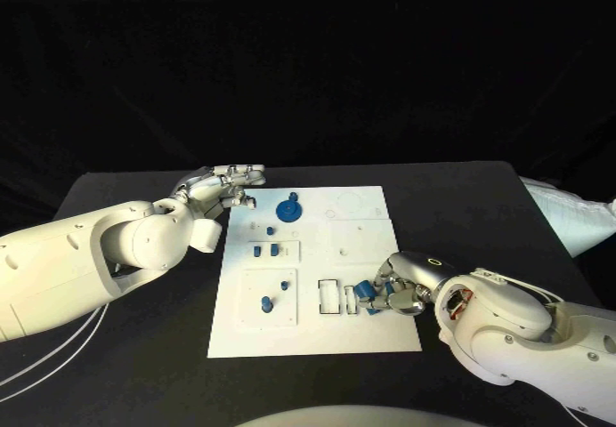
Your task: Assemble the parts on the task board
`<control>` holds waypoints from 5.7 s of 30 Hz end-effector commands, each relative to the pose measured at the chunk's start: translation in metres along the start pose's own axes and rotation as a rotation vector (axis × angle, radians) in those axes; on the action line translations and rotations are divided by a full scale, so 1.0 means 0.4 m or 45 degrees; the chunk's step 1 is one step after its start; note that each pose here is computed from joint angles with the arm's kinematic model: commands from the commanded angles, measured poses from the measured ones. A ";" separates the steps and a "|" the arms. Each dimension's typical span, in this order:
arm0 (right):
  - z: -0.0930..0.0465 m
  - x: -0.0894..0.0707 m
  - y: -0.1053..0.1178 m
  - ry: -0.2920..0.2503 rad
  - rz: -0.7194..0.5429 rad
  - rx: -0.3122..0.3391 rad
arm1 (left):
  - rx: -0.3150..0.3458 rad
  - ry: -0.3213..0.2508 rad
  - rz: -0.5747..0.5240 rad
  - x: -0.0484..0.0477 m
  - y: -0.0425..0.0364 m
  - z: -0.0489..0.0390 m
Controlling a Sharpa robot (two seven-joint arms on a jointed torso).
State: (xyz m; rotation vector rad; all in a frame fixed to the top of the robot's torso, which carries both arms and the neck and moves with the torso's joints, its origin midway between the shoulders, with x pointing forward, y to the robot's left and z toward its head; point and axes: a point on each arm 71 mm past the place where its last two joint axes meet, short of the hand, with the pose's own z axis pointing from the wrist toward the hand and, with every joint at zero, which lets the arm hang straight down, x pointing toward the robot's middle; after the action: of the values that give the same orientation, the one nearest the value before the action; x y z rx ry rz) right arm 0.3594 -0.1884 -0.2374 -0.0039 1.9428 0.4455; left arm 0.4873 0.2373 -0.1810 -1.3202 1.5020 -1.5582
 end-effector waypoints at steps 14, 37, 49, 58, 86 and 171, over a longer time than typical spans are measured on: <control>0.005 0.019 -0.004 -0.033 0.031 0.019 | 0.002 0.030 -0.003 0.004 -0.001 -0.001; 0.000 -0.008 0.069 -0.036 0.380 -0.002 | -0.003 0.038 -0.003 0.007 0.003 0.003; 0.024 0.029 0.107 0.087 0.351 -0.033 | -0.005 0.040 -0.003 0.009 0.004 0.005; 0.030 0.030 0.109 0.064 0.336 -0.039 | -0.005 0.041 -0.003 0.010 0.004 0.005; 0.035 0.020 0.116 -0.016 0.201 -0.095 | -0.008 0.043 -0.003 0.009 0.005 0.004; 0.021 0.033 -0.021 0.010 -0.590 -0.011 | -0.013 0.049 0.016 0.001 0.006 -0.001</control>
State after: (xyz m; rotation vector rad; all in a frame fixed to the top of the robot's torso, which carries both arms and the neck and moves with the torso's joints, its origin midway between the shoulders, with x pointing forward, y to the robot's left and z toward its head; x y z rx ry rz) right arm 0.3672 -0.1850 -0.2370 -0.3090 1.8138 0.2758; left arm 0.4866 0.2379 -0.1841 -1.3090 1.5323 -1.5592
